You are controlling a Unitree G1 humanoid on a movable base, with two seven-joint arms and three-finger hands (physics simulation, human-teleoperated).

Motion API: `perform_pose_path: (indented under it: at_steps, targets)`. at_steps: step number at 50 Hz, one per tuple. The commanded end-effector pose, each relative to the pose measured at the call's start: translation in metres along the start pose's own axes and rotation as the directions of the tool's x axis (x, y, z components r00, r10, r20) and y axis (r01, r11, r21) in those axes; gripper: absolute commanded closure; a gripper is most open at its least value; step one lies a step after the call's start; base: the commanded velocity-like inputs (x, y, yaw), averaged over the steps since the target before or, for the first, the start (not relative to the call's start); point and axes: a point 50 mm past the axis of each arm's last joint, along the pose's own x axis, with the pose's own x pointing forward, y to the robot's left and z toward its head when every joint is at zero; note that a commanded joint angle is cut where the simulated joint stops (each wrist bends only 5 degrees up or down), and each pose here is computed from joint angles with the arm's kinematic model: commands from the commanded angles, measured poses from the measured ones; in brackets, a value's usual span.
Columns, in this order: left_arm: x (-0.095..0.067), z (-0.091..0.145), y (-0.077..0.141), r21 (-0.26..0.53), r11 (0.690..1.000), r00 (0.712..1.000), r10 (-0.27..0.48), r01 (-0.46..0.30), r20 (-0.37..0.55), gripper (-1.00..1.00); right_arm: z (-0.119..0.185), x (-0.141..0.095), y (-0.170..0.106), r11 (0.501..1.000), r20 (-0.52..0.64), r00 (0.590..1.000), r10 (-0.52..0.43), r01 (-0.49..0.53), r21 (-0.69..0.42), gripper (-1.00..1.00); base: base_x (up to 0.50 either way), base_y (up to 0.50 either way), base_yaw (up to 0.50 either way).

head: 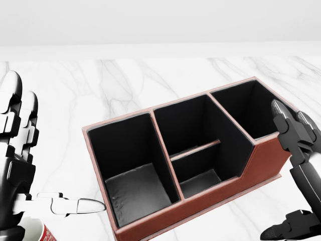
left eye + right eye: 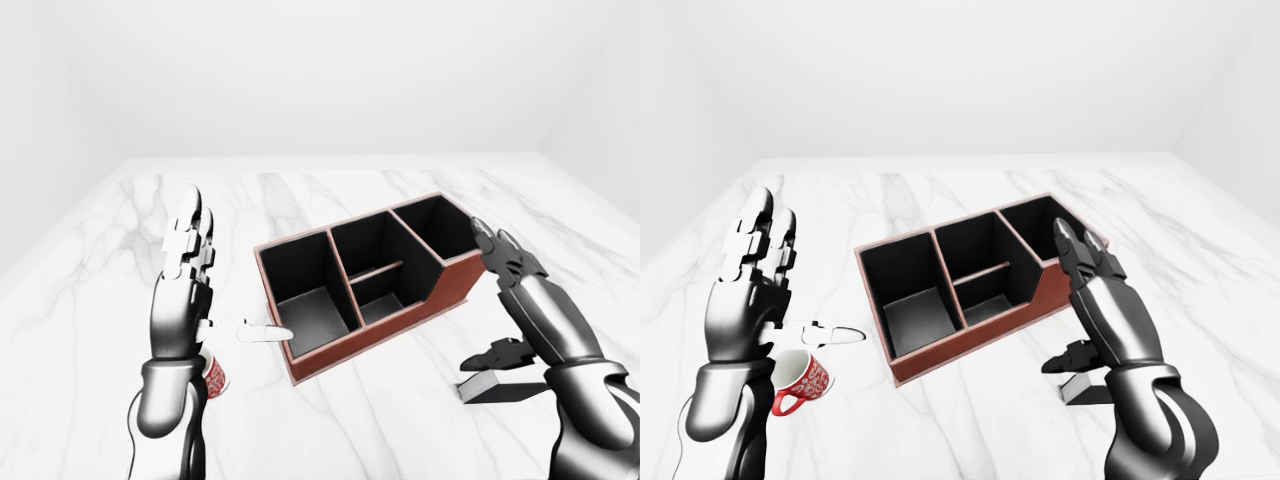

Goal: Pick up the book and place it in the back compartment of the caddy.

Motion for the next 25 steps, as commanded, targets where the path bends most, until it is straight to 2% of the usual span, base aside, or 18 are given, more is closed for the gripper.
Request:
perform_pose_path:
  at_steps: [1,25]
  targets:
    - [0.0,0.0,0.0,0.001,1.0,1.0,-0.001,0.001,0.001,-1.0,-0.01,-0.002,0.003,0.999,-0.055,0.998,0.036,-0.036,0.004,-1.0,0.0,0.0,0.0]
    - [0.0,-0.001,0.0,0.0,1.0,1.0,-0.003,0.003,-0.005,-1.0,-0.036,-0.006,0.018,0.994,-0.177,0.978,0.107,-0.104,0.026,-1.0,0.0,0.0,0.0]
